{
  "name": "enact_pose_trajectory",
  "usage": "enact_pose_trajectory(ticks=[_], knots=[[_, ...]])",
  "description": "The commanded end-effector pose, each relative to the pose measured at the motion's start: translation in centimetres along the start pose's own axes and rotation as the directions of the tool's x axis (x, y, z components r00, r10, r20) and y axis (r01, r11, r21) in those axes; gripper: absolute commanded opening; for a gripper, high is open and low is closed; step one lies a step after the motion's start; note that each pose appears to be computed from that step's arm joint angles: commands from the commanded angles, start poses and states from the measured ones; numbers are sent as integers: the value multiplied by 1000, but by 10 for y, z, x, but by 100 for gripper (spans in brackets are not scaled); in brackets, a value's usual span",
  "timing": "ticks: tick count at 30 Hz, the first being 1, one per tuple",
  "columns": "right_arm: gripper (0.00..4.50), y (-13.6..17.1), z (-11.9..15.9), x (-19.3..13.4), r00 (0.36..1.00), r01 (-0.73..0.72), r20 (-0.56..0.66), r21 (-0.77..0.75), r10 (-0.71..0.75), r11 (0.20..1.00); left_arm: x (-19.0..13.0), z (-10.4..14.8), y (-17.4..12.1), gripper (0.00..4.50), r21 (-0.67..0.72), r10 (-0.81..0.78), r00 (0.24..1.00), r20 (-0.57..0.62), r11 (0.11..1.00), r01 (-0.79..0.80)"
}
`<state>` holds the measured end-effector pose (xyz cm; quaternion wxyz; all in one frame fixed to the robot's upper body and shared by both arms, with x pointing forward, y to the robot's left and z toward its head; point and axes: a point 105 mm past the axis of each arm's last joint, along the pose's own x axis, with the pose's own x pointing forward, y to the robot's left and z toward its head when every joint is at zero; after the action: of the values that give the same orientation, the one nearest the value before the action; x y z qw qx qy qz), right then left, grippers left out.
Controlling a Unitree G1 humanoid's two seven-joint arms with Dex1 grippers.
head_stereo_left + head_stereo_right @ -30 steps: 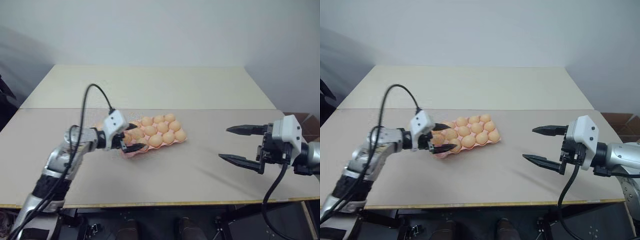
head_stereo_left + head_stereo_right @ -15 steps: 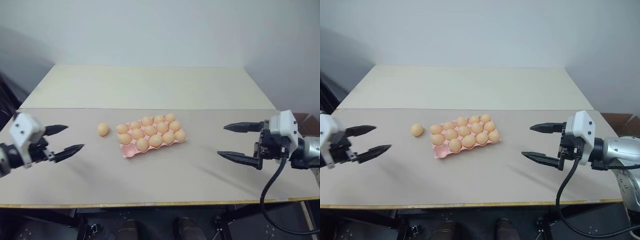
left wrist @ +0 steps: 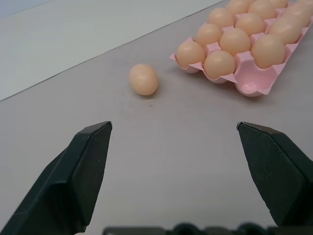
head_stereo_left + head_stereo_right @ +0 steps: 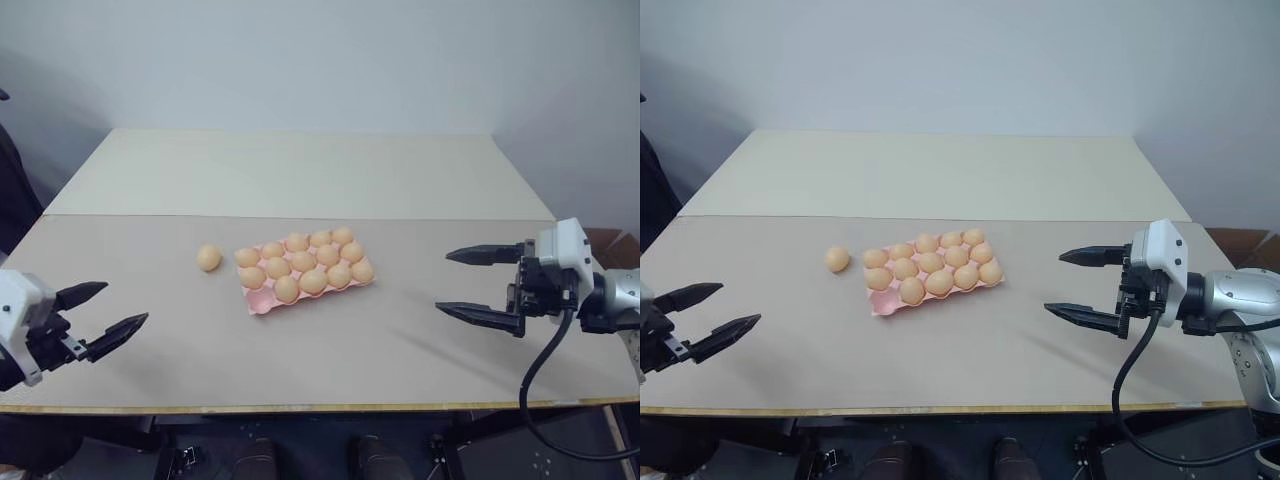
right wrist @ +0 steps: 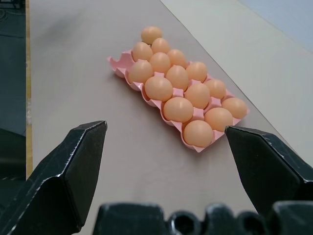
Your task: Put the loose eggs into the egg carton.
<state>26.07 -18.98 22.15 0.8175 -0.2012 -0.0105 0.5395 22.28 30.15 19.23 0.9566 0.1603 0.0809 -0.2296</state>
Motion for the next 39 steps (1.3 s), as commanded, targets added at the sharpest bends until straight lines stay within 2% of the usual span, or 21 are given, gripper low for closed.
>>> enact_pose_trajectory(ticks=[1, 6, 9, 21, 29, 32, 37, 39], knots=[[450, -1, 11, -4, 1000, 12, 7, -55, -12, 998, 3, 9, 0, 447, 20, -10, 1000, 24, 1000, 10], [450, -1, 11, -5, 1000, 24, 3, -58, -24, 998, 14, 12, 1, 447, 20, -30, 999, 37, 999, 29], [450, -1, 12, -5, 1000, 27, 6, -59, -27, 998, 26, 12, 10, 447, -9, 21, 999, 35, 1000, -21], [450, 0, 19, -1, 1000, 14, 23, -79, -12, 997, 143, 4, 31, 447, -131, 124, 992, -36, 983, -127], [450, 4, 21, -5, 1000, 28, 14, -84, -27, 996, 192, -18, 26, 447, -187, 89, 987, -130, 976, -113], [450, 5, 23, -7, 999, 35, 14, -84, -33, 996, 197, -21, 29, 389, -201, 100, 982, -162, 971, -132], [450, 6, 22, -8, 999, 49, 11, -79, -48, 996, 197, -21, 29, 224, -185, 92, 983, -156, 975, -121], [450, 7, 22, -8, 999, 49, 12, -77, -49, 996, 193, -15, 33, 174, -161, 109, 985, -135, 978, -130]])
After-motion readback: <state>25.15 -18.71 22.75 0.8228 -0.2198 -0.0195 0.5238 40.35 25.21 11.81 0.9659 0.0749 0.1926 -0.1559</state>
